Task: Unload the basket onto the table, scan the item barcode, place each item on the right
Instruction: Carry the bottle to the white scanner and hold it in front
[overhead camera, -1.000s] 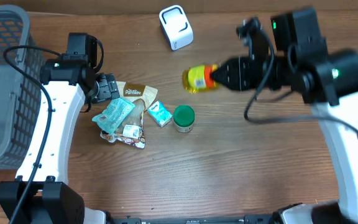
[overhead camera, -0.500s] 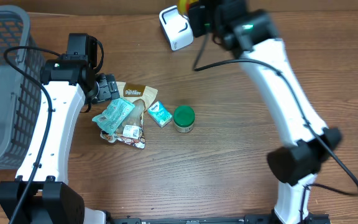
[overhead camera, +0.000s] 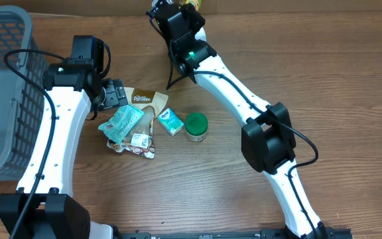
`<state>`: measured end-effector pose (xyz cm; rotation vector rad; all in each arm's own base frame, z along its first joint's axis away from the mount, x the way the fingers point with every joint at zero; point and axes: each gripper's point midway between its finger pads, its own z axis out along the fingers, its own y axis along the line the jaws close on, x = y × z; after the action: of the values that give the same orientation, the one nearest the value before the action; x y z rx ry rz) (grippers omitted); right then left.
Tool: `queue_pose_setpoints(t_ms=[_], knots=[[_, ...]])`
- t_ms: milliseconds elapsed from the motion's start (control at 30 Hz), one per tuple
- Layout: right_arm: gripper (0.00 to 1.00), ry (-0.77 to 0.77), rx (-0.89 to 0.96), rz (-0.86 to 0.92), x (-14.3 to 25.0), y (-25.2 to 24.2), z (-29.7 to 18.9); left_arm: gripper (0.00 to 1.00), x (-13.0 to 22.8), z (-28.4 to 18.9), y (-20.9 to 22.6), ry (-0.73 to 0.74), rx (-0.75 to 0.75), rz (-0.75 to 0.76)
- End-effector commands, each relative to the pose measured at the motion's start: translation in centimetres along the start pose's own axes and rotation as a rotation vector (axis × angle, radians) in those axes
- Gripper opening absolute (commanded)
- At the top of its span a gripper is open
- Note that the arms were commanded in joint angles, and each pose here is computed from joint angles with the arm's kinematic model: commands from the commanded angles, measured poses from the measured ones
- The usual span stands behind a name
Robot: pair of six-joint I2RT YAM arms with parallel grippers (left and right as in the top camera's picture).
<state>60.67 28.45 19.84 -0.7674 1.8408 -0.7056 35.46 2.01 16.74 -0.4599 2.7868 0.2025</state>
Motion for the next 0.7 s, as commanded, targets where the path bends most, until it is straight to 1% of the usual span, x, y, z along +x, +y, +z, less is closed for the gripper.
queue_pose_setpoints(t_ms=[0,167,333,467,667], knots=[[0.13,-0.012,0.074,0.088,-0.6,-2.4,0.3,0.99,-0.2,-0.1,-0.1,-0.005,0.000,-0.009],[0.13,-0.064,0.053,0.130,-1.3,-1.8,0.8,1.00,-0.2,-0.1,-0.1,-0.005,0.000,-0.009],[0.13,-0.046,0.038,0.112,-0.4,-0.4,1.6,1.00,-0.2,-0.1,-0.1,-0.005,0.000,-0.009],[0.13,-0.017,0.020,0.042,1.0,1.9,2.9,1.00,-0.2,-0.1,-0.1,-0.005,0.000,-0.009],[0.13,-0.013,0.021,0.032,1.2,2.1,3.0,1.00,-0.2,-0.1,-0.1,-0.005,0.000,-0.009]])
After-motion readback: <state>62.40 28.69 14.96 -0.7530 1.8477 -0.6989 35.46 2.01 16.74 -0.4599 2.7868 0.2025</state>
